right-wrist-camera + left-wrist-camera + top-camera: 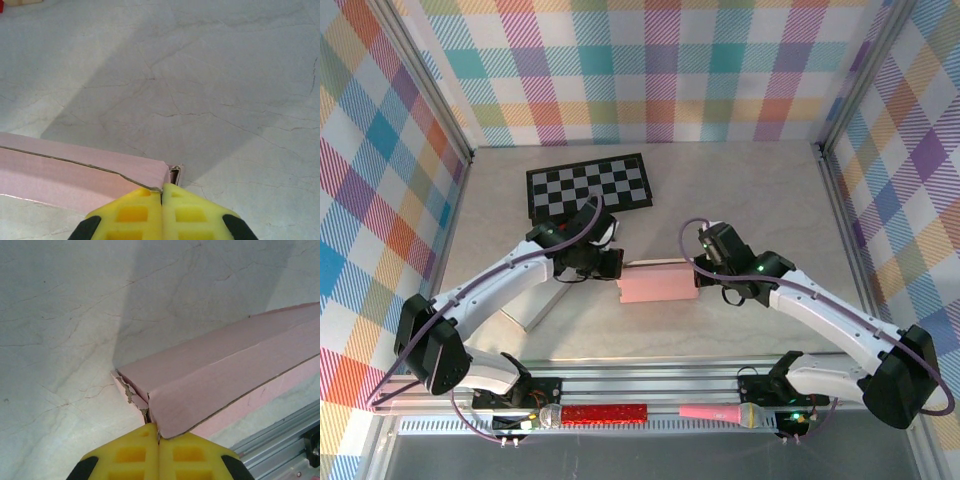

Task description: Fold the paper box

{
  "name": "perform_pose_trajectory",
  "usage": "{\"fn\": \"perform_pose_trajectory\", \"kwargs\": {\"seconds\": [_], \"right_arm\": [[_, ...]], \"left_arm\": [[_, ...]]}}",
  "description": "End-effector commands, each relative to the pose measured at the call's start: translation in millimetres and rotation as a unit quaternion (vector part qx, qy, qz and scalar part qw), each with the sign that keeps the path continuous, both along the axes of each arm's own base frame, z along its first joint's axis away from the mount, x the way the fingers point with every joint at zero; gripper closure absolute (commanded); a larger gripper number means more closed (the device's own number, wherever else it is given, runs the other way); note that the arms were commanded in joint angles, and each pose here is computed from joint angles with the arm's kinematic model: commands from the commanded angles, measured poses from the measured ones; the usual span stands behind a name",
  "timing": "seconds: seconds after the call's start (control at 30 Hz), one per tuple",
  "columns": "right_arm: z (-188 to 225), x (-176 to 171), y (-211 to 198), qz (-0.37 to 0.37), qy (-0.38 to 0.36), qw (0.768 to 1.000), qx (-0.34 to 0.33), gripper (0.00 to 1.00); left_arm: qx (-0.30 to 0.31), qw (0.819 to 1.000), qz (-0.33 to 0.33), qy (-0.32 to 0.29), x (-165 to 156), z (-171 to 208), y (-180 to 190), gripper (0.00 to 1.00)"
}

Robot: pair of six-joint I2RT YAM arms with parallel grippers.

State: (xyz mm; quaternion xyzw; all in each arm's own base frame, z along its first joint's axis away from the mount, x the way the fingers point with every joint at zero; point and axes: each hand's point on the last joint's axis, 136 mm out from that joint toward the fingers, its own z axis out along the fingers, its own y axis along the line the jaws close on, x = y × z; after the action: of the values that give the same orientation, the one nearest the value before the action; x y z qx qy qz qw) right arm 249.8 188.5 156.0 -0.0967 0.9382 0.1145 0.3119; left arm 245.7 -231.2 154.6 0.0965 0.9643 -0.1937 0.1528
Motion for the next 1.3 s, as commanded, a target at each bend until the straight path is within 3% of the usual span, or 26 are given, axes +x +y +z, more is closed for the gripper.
{"fn": "perform_pose_trajectory", "kwargs": {"seconds": [0.0,0.23,0.5,0.77,0.87,1.03,1.27], "right_arm": [[-27.9,-19.6,-5.3,0.001,0.050,0.999,-0.018,1.00],[-29.2,-21.2,-7.5,-0.004,0.046,0.999,-0.023,1.00],[-36.6,-29.3,-15.9,-0.014,0.044,0.998,-0.032,1.00],[-31.2,-37.8,-14.9,-0.027,0.063,0.998,-0.006,0.99],[-25.1,-42.9,-15.6,-0.058,0.087,0.994,0.013,0.91],[-11.2,-53.9,-8.9,-0.099,0.121,0.984,0.082,0.68],[20.1,-54.0,-9.8,-0.140,0.121,0.973,0.141,0.45]], "left_arm": [[0.010,1.000,0.019,0.022,-8.3,-13.4,3.7,1.00],[0.018,0.999,0.030,0.021,-13.0,-22.8,6.6,1.00],[0.045,0.998,0.026,-0.021,-20.7,-38.4,17.4,1.00],[0.074,0.996,0.022,-0.039,-26.4,-50.5,23.4,1.00],[0.088,0.995,0.025,-0.044,-28.0,-54.5,26.1,1.00],[0.107,0.993,0.026,-0.054,-29.1,-55.7,29.0,1.00],[0.113,0.991,0.026,-0.062,-29.0,-52.9,30.1,1.00]]}}
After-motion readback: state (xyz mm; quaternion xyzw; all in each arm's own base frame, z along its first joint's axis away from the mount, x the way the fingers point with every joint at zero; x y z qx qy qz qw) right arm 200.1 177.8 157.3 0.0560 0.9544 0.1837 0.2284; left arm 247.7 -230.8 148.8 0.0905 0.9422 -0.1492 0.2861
